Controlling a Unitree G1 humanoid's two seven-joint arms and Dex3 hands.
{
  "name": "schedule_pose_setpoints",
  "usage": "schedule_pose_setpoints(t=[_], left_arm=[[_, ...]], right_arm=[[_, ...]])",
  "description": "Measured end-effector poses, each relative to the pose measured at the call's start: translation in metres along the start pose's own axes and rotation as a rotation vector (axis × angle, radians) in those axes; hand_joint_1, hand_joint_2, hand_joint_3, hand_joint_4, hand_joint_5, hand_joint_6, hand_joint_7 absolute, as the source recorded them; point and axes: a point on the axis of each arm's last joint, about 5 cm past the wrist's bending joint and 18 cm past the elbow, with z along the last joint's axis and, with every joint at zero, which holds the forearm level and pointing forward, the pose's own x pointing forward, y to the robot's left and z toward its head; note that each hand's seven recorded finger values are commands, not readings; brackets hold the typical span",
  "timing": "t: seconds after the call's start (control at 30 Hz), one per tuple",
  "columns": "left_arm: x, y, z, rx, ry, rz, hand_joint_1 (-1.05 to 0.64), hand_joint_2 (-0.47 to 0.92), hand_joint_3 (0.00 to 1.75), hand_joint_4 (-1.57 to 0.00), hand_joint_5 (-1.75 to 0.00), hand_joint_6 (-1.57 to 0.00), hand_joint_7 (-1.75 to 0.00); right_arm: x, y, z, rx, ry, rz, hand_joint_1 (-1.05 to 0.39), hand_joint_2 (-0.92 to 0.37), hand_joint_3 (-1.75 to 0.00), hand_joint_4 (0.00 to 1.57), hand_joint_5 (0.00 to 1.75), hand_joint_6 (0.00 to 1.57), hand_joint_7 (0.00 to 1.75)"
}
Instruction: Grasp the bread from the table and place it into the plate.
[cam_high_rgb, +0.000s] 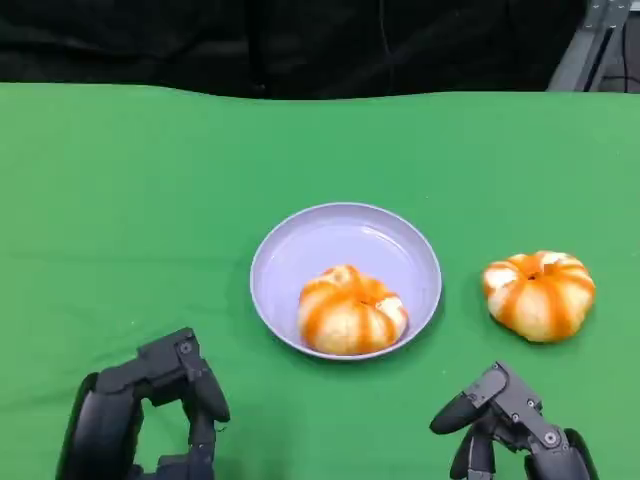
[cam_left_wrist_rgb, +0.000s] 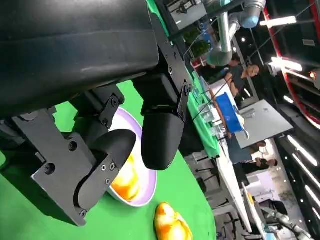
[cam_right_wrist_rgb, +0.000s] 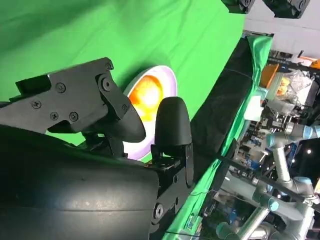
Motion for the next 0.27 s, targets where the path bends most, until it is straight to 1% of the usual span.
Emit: schedule_pose_setpoints(t=[0.27], left_arm=[[-0.0005,0.0003,-0.0003,0.002,-0.006,-0.003,-0.08,0.16,1.75,-0.96,-1.75,-0.84,-1.67]], right_arm=[[-0.0004,0.0004,-0.0001,-0.002,-0.008,-0.005,-0.09,-0.74,-1.32,0.72,1.75,0.38,1.75]])
